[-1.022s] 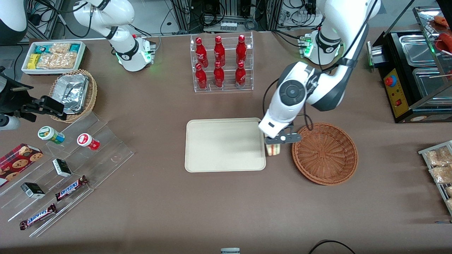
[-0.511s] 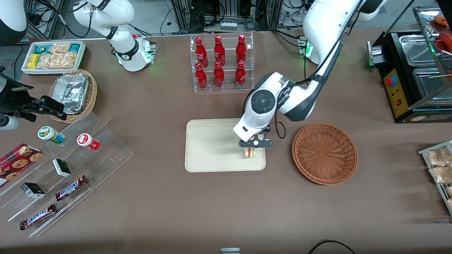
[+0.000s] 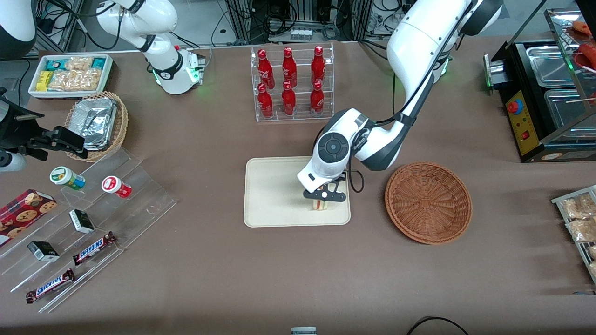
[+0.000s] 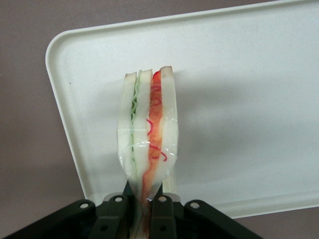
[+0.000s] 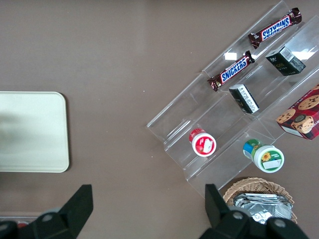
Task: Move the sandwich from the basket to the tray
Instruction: 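Lower the sandwich onto the cream tray and open the left gripper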
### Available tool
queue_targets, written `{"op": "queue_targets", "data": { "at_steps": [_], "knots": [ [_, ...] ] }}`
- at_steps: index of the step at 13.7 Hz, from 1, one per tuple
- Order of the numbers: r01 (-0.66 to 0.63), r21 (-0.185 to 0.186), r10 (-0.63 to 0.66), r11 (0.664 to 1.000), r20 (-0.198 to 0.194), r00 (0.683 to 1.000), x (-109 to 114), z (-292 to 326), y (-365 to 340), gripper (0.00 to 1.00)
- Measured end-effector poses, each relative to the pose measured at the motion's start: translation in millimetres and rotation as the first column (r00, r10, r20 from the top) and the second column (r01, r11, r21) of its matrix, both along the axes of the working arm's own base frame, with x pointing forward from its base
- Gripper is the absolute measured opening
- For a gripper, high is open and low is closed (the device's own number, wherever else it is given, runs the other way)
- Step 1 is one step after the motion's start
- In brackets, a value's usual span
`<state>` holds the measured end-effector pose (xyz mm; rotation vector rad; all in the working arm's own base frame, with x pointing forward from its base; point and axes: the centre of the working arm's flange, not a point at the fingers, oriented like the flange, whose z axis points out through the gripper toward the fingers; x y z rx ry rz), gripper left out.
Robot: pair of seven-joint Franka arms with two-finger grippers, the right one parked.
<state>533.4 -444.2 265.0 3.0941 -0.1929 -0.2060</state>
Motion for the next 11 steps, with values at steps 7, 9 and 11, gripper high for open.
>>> {"op": "queue_targets", "data": {
  "at_steps": [7, 9, 11],
  "knots": [
    [0.014, 0.017, -0.014, 1.000, -0.033, 0.999, -3, -29, 0, 0.15],
    [0.014, 0.015, -0.013, 1.000, -0.032, 0.999, -2, -29, -1, 0.15],
    [0.013, 0.015, -0.013, 1.000, -0.030, 0.999, -1, -29, -1, 0.30]
  ]
}}
